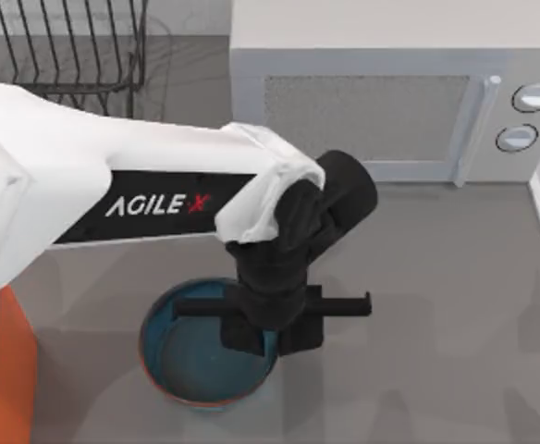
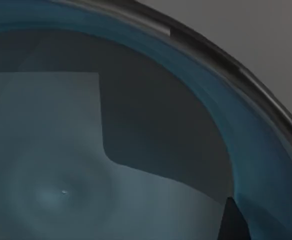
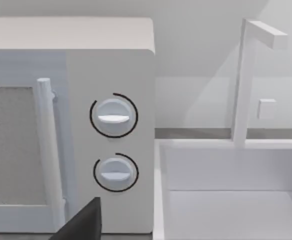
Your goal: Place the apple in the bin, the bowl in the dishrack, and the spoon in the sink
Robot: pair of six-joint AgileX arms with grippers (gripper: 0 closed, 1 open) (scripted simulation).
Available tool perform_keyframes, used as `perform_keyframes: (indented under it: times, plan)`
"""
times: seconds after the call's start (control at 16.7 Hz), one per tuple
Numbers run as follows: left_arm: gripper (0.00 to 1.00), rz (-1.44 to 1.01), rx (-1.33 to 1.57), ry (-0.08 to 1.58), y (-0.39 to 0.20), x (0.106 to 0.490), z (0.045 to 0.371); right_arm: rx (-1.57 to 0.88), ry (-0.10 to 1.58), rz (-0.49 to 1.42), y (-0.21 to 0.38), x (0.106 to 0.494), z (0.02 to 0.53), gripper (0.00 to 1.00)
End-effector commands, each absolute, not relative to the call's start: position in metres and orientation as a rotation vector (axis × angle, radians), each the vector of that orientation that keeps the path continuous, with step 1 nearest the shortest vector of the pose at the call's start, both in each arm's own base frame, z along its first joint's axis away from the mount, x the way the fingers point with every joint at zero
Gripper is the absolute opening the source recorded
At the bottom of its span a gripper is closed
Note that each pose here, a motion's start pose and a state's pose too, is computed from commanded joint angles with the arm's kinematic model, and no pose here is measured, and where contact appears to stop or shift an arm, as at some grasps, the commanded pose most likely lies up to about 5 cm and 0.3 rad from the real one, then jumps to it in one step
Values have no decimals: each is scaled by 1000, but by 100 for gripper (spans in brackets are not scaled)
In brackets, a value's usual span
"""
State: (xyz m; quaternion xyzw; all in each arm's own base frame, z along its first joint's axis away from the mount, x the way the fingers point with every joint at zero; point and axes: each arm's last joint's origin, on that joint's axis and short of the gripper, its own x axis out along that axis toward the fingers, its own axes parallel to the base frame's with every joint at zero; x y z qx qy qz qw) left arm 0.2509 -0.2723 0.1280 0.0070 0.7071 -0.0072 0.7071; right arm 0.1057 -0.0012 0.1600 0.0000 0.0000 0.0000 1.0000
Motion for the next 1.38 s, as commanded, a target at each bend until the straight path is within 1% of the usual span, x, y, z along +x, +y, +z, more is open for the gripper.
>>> perform_keyframes:
  times: [0.3, 0.48, 0.6, 0.9, 1.02, 1.38]
  plan:
    - [0, -16, 15, 1571, -272, 251, 128, 0, 0, 0, -1, 106, 160, 100]
    - [0, -19, 13, 1568, -273, 252, 133, 0, 0, 0, -1, 106, 160, 100]
    - [0, -19, 12, 1567, -276, 253, 149, 0, 0, 0, -1, 106, 160, 100]
    - [0, -7, 23, 1581, -274, 252, 208, 0, 0, 0, -1, 106, 160, 100]
    - [0, -15, 16, 1572, -272, 251, 225, 0, 0, 0, -1, 106, 160, 100]
    - [0, -27, 6, 1562, -269, 253, 230, 0, 0, 0, -1, 106, 160, 100]
